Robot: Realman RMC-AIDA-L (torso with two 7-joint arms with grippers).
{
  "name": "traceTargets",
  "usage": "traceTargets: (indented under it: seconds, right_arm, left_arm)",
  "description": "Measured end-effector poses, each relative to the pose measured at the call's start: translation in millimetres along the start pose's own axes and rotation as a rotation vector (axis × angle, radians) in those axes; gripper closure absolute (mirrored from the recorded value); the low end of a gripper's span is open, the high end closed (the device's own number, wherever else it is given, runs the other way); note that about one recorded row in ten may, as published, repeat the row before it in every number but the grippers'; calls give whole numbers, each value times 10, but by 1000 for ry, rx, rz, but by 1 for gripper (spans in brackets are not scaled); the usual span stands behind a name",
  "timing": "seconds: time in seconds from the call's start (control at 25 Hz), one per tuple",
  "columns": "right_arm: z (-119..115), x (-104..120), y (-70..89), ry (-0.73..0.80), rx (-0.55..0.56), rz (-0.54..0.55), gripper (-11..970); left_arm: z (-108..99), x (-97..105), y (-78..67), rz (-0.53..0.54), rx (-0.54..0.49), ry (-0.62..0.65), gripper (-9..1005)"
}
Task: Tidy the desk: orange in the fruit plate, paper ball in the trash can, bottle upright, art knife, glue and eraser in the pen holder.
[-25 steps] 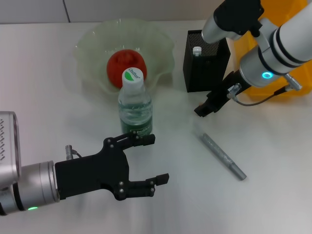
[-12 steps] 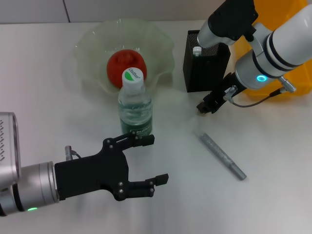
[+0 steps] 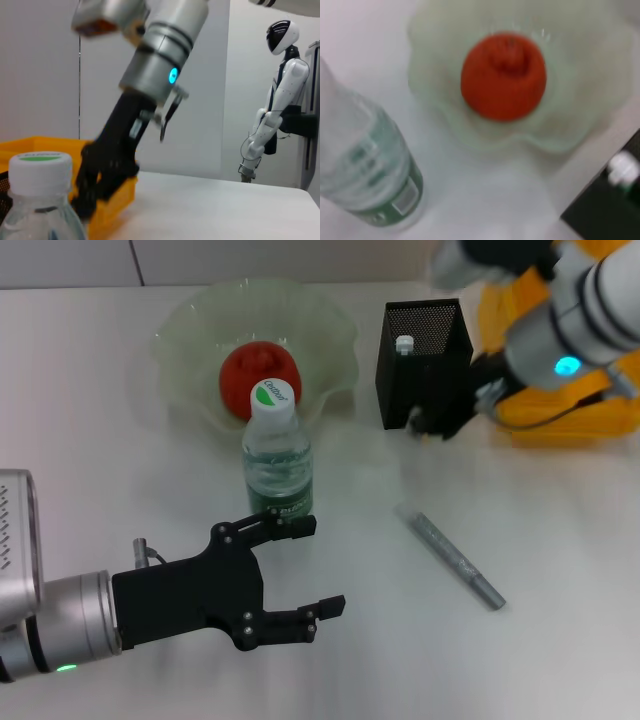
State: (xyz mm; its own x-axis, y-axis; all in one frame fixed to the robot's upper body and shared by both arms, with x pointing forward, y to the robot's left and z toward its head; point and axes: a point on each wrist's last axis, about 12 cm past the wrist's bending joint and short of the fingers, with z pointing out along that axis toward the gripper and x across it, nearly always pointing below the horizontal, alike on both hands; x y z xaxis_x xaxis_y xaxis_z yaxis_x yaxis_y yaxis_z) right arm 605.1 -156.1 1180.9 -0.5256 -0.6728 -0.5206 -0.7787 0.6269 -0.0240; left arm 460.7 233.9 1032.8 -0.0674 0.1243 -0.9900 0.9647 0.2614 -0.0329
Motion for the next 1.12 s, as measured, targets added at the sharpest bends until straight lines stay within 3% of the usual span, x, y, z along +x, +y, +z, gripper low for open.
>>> traceTargets:
  seconds: [0.16,0.24,0.44,0.6,0.8,0.96,1.12]
  right_arm:
    - [-402,-76,-40,-105,81,-1,774]
    - [-706,-102,-215,-204,172,44,762]
    - [-650,-83,-360,-238,200,86,730]
    - [-318,-54,-491,-209,178,119,704]
    - [-119,-57,-492,-159,138,123,672]
    - [-147,-92,-478,-173,146,108,646]
    - [-344,-139,-411,-187,137,123,569]
  left_arm:
    - [1,-4,-3,0,4,-3,137]
    - [1,-5,-5,0,4,-4,137]
    - [0,-3,-5,0,3,-3,137]
    - [-5,5,-9,-3,0,-1,137]
    - [-13,7,-10,-4,0,0,137]
    - [-14,6,-10,-3,0,-1,137]
    - [-13,5,-7,-2,0,0,137]
